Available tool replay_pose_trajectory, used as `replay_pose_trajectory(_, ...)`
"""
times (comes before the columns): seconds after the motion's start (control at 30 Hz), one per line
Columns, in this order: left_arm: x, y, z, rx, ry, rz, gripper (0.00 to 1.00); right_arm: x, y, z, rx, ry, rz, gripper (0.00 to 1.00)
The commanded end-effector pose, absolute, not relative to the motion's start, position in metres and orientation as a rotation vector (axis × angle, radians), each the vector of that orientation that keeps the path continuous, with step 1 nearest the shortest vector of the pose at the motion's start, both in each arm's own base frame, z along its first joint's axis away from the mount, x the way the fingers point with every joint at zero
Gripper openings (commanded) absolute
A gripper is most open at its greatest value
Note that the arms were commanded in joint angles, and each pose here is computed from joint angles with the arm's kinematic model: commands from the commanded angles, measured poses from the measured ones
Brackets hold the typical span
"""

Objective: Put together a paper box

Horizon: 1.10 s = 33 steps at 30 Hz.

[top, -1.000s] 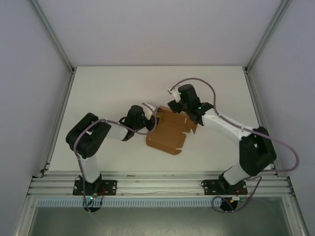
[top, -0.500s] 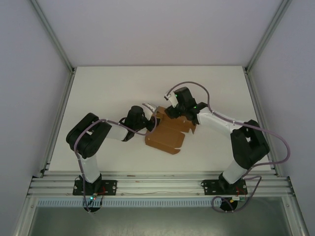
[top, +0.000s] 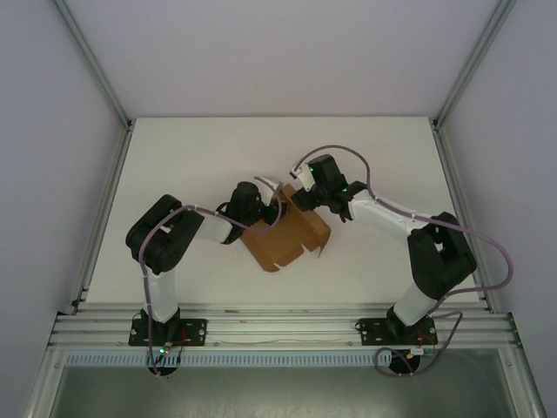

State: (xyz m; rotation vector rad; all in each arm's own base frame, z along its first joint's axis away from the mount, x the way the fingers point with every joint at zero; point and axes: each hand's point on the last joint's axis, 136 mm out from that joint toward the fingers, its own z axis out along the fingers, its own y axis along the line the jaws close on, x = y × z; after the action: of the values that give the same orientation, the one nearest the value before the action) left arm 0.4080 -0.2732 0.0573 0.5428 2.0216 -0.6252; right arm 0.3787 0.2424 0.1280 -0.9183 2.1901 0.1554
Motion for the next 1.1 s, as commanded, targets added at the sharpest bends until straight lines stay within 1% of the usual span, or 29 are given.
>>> replay_pose_trajectory(0.0, 0.414, -0.284, 0.063, 0.541, 1.984, -0.668, 0.32, 0.365, 0.236, 0.099, -0.971, 2.282, 0.136, 0.63)
replay_pose_trajectory(0.07, 0.418, -0.283, 0.062, 0.519, 1.989, -0.655, 0.12, 0.365, 0.235, 0.098, -0.966, 2.285, 0.135, 0.63)
replay_pose_trajectory(0.13, 0.422, -0.278, 0.063, 0.482, 1.996, -0.619, 0.05, 0.368, 0.232, 0.101, -0.932, 2.285, 0.109, 0.63)
replay_pose_trajectory(0.2, 0.424, -0.27, 0.063, 0.45, 1.998, -0.572, 0.0, 0.37, 0.228, 0.105, -0.896, 2.283, 0.094, 0.63)
replay_pose_trajectory(0.4, 0.42, -0.251, 0.058, 0.385, 2.017, -0.493, 0.0, 0.369, 0.221, 0.136, -0.758, 2.234, 0.113, 0.65)
replay_pose_trajectory(0.47, 0.416, -0.246, 0.054, 0.348, 2.033, -0.492, 0.0, 0.369, 0.212, 0.147, -0.673, 2.224, 0.093, 0.67)
replay_pose_trajectory(0.6, 0.404, -0.247, 0.07, 0.335, 2.013, -0.562, 0.0, 0.366, 0.188, 0.174, -0.458, 2.193, 0.067, 0.74)
replay_pose_trajectory(0.67, 0.399, -0.247, 0.075, 0.325, 2.014, -0.594, 0.0, 0.358, 0.18, 0.187, -0.393, 2.162, 0.089, 0.76)
replay_pose_trajectory(0.8, 0.394, -0.245, 0.074, 0.303, 2.066, -0.602, 0.0, 0.322, 0.191, 0.19, -0.525, 2.102, 0.27, 0.76)
replay_pose_trajectory(0.87, 0.392, -0.246, 0.068, 0.313, 2.104, -0.602, 0.0, 0.309, 0.197, 0.183, -0.568, 2.094, 0.342, 0.76)
replay_pose_trajectory(0.93, 0.388, -0.248, 0.066, 0.321, 2.111, -0.625, 0.0, 0.304, 0.197, 0.184, -0.57, 2.084, 0.368, 0.76)
replay_pose_trajectory(1.0, 0.382, -0.252, 0.065, 0.34, 2.101, -0.672, 0.0, 0.309, 0.192, 0.184, -0.514, 2.095, 0.341, 0.75)
replay_pose_trajectory(1.07, 0.381, -0.252, 0.063, 0.322, 2.124, -0.68, 0.0, 0.31, 0.193, 0.182, -0.524, 2.115, 0.334, 0.73)
